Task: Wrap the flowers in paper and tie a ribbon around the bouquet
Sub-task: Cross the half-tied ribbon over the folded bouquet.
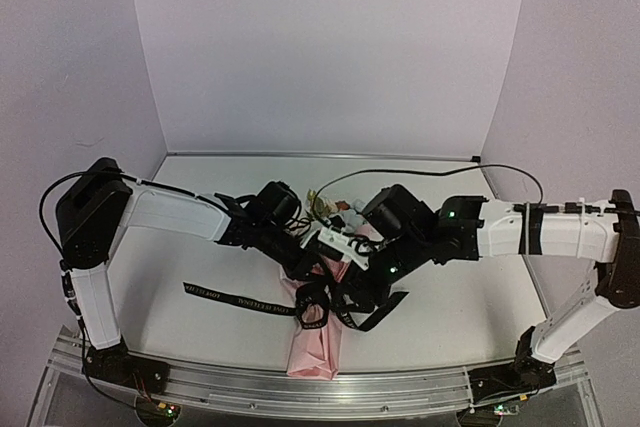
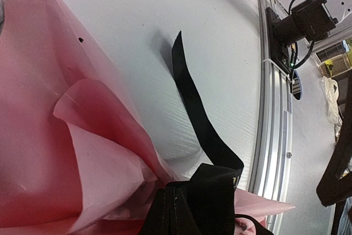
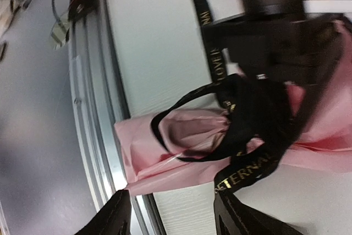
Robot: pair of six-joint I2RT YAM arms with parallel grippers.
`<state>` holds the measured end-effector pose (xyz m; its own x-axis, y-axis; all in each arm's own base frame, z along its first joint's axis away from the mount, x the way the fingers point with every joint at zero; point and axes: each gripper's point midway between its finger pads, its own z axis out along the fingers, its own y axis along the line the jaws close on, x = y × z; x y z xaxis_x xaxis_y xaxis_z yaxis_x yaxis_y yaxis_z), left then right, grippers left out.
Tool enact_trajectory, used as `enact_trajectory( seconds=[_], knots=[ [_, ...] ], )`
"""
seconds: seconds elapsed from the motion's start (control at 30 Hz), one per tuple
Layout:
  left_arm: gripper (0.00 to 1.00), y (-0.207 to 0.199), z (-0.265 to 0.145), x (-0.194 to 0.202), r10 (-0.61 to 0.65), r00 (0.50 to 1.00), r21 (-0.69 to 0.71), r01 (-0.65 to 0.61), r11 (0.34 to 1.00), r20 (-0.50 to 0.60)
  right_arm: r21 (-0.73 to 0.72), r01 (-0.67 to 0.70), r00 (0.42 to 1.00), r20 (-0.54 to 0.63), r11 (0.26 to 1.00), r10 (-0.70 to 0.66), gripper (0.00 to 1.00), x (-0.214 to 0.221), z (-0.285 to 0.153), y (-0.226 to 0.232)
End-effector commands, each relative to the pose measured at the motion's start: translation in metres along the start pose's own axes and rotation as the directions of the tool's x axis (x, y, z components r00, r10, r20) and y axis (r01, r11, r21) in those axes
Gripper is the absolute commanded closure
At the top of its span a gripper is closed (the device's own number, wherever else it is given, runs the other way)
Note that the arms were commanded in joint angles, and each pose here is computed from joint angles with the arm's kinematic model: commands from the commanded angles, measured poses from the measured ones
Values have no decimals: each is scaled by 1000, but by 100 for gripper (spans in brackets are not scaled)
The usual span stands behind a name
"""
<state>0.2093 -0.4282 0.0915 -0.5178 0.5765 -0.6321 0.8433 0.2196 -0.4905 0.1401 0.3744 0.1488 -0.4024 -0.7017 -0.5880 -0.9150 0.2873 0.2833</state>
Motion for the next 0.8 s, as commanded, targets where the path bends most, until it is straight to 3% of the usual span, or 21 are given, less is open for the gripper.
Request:
enact_trajectory(
  seconds=[0.0,0.1,0.2,0.5,0.77],
  knots=[
    [100,6,-14,-32,54,990,-91,-42,995,130,154,-352,936,49,923,349,47,-21,-20,-32],
    [100,17,-20,-41,72,980,-172,-39,984,187,167,-470,881,25,867,473,51,-24,-23,-35],
    [100,26,-24,-43,86,968,-235,-29,972,235,212,-505,855,-7,837,518,52,-18,-24,-39],
    [100,32,-32,-39,143,940,-333,-34,942,310,256,-510,839,-61,821,540,48,0,-15,-46],
    [100,25,-42,-44,236,903,-407,-76,910,360,351,-573,776,-57,740,628,44,10,-21,-62]
  ],
)
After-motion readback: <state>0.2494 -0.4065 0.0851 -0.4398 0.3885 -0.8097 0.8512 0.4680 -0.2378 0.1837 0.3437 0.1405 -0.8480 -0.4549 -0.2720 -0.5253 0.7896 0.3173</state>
